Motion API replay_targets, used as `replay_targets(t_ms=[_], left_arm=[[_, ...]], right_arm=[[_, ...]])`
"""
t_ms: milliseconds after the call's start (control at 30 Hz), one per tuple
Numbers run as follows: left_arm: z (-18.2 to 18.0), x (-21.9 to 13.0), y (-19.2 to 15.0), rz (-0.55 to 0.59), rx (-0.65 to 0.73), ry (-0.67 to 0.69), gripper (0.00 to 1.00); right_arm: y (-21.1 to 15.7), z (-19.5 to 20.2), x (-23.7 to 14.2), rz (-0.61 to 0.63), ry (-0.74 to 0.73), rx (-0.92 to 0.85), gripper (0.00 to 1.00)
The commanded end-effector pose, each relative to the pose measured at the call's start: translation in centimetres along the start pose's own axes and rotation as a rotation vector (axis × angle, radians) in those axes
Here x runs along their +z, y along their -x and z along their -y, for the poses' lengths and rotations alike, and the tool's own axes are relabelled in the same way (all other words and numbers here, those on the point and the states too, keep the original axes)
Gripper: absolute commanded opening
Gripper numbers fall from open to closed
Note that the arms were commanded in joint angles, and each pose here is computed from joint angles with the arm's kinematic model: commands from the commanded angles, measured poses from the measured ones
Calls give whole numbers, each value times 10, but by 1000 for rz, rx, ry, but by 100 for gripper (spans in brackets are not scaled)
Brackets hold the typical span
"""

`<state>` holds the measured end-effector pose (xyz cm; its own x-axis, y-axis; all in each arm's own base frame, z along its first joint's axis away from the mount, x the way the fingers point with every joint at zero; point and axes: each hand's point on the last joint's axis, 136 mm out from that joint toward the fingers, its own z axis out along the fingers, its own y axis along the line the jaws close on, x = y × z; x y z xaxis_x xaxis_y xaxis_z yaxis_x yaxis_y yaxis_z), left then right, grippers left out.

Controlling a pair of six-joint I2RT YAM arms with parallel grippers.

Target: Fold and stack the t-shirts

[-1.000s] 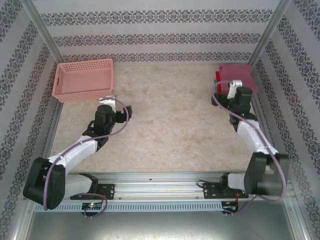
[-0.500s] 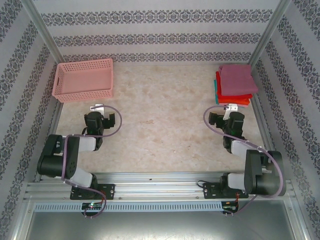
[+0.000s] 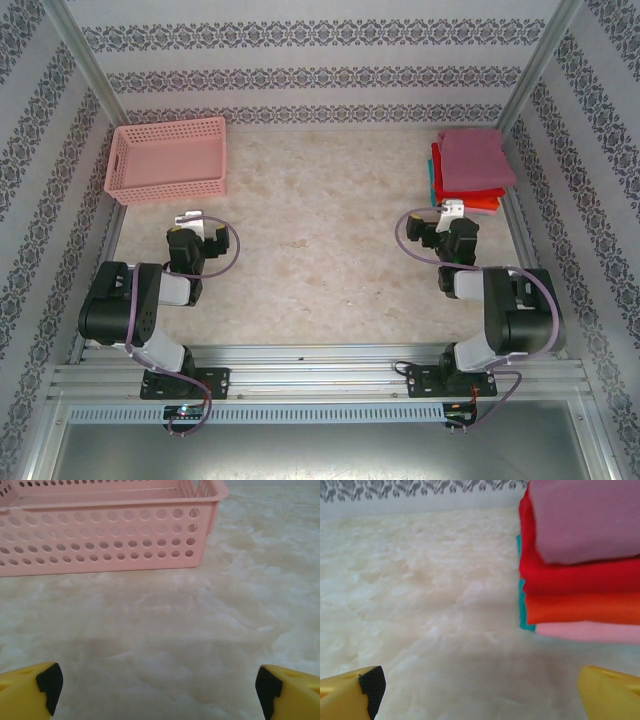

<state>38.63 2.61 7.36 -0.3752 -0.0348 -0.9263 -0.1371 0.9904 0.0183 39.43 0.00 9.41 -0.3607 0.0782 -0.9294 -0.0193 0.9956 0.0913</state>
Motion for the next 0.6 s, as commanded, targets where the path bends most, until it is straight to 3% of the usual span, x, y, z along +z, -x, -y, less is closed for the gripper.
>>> replay_targets(t_ms=[0, 333, 567], left_arm=[[1, 2, 18, 62, -22, -11, 100], [2, 2, 19, 63, -20, -14, 100], [17, 6, 16, 26, 23, -98, 100]], right_arm=[[11, -4, -1, 46, -2, -36, 98], [11, -4, 0, 47, -4, -38, 98], [11, -5, 0, 47, -6, -41, 98]])
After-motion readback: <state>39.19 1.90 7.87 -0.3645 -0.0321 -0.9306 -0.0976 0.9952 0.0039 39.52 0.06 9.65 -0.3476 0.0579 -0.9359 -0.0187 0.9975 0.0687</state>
